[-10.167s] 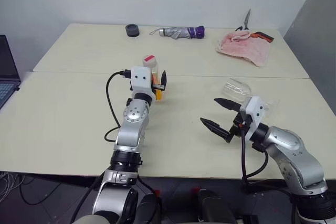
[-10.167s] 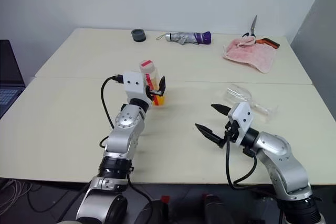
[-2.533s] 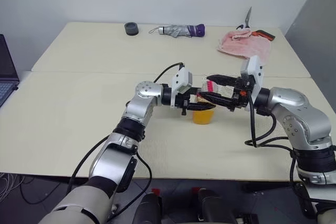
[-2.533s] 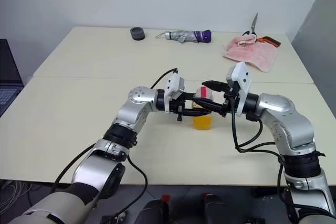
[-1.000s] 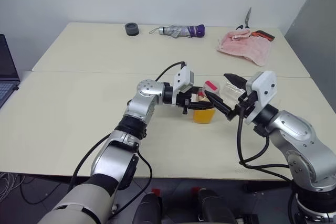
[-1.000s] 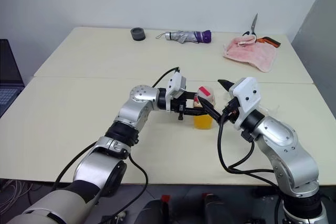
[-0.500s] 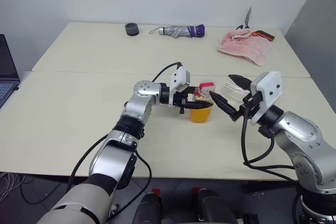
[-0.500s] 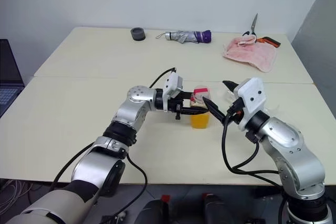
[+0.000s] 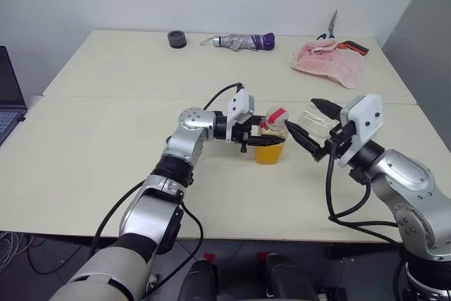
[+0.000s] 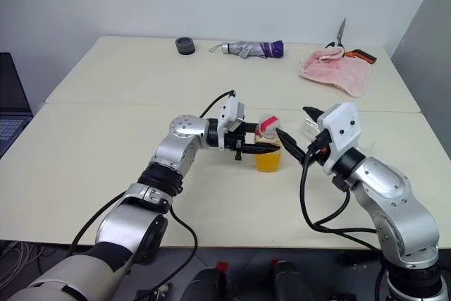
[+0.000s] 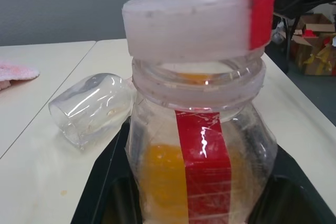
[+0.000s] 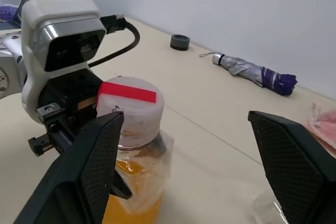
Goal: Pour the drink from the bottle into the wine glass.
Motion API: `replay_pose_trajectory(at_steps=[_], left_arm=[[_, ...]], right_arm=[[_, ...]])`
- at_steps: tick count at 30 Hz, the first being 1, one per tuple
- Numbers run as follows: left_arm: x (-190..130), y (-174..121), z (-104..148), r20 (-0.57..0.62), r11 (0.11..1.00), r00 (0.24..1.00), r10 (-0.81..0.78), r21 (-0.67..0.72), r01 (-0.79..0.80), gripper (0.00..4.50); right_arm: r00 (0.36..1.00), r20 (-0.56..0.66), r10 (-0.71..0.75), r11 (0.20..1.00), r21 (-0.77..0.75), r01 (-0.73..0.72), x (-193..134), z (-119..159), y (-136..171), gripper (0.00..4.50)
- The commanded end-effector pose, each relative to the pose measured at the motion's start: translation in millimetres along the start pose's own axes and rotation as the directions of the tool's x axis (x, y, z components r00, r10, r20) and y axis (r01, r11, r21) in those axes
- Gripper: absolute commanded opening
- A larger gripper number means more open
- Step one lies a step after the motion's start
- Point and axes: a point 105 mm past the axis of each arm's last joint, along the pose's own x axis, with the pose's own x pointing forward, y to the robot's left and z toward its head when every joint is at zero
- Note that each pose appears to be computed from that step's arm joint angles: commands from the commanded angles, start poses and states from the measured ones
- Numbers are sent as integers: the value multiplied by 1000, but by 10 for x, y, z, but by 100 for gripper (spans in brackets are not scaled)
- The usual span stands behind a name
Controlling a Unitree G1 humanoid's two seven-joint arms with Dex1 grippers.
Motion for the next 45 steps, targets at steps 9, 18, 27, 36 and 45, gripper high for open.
replay_pose_trajectory(at_steps=[9, 18, 27, 36, 45], left_arm=[[26, 47, 216, 30, 996, 1000, -9, 85, 6, 182], [22, 52, 214, 29, 996, 1000, -5, 85, 3, 182], [13, 66, 225, 31, 996, 1000, -4, 87, 1, 182], [3, 52, 221, 39, 997, 999, -1, 82, -3, 182], [20, 26, 236, 46, 997, 999, -19, 82, 15, 182]], right_arm=[[998, 42, 39, 999, -8, -39, -18, 97, 127, 404], [996, 34, 80, 997, 5, -81, -31, 83, 189, 404], [991, 8, 136, 989, 52, -137, -94, 40, 213, 404], [987, 6, 162, 983, 88, -162, -124, 59, 150, 450], [973, 35, 229, 957, 175, -232, -76, 174, 70, 450]])
